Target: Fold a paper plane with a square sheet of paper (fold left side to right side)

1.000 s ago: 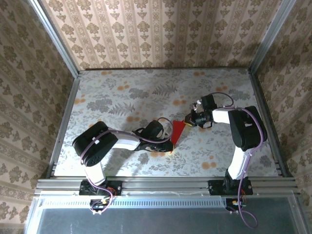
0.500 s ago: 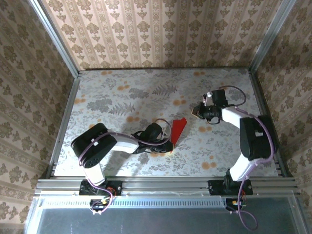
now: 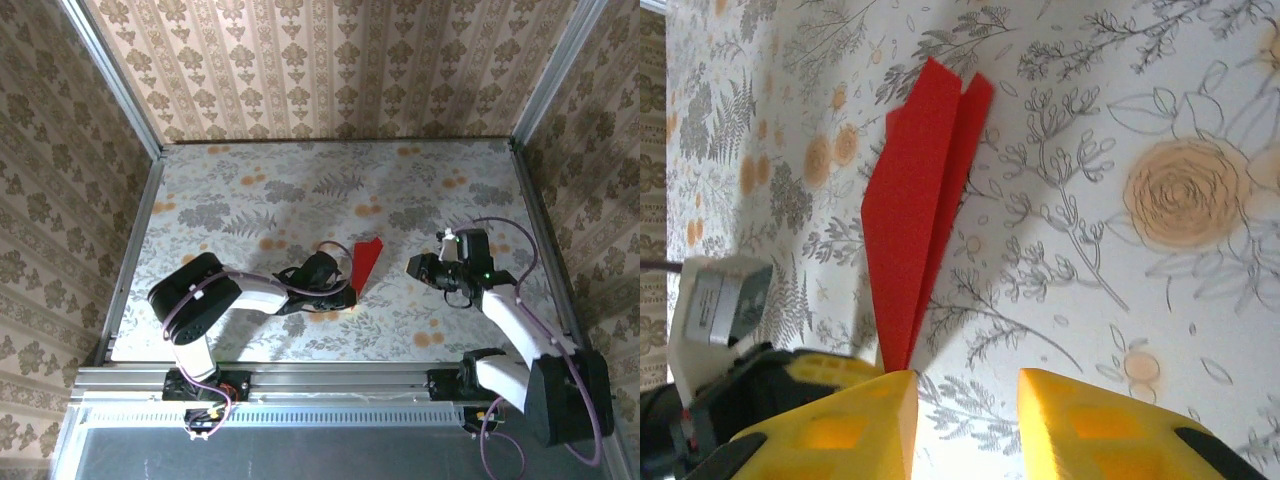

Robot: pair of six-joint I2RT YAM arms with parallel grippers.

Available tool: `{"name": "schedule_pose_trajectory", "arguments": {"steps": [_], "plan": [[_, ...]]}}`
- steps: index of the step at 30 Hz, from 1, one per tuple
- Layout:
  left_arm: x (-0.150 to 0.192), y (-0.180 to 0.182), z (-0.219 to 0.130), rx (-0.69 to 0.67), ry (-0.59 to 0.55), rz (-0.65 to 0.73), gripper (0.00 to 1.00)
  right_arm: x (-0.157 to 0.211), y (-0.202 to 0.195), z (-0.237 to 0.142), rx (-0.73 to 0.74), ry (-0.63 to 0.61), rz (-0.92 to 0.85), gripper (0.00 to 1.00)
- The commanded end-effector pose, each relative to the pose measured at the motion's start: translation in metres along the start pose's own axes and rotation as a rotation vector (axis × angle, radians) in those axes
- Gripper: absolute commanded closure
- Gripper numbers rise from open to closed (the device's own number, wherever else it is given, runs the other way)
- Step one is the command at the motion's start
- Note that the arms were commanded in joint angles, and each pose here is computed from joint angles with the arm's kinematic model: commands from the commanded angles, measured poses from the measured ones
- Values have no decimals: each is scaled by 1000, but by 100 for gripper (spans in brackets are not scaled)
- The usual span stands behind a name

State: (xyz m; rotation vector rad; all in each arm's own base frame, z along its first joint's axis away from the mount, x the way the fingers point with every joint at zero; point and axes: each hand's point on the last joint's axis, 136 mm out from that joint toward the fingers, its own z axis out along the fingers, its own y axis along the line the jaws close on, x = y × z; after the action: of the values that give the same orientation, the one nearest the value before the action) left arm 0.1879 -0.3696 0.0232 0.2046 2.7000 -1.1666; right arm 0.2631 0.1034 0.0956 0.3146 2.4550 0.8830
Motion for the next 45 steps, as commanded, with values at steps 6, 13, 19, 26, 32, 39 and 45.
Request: {"name": "schedule_pose_trajectory", "arguments": {"steps": [6,13,19,26,32,39,45], "plan": [[-22,-16,-28,-81,-70,128,75,16,-6,-22,51,-23,-35,50],[-46,-39,-68,-116,-179,249,58,18,-8,-27,77,-17,-44,32],[-62,-29,-112,-219,-306,321,46,18,-6,-32,94,4,-39,27],[-86,-11,-172,-272,-469,332,35,14,-4,-35,106,4,-17,24],[-101,-9,-218,-298,-613,371,21,15,-1,-32,116,21,-3,24],[-143,-20,-297,-274,-911,344,6,18,11,-18,160,61,-50,24],[-182,-57,-351,-118,-1091,348,5,15,24,2,231,94,-81,26]]}}
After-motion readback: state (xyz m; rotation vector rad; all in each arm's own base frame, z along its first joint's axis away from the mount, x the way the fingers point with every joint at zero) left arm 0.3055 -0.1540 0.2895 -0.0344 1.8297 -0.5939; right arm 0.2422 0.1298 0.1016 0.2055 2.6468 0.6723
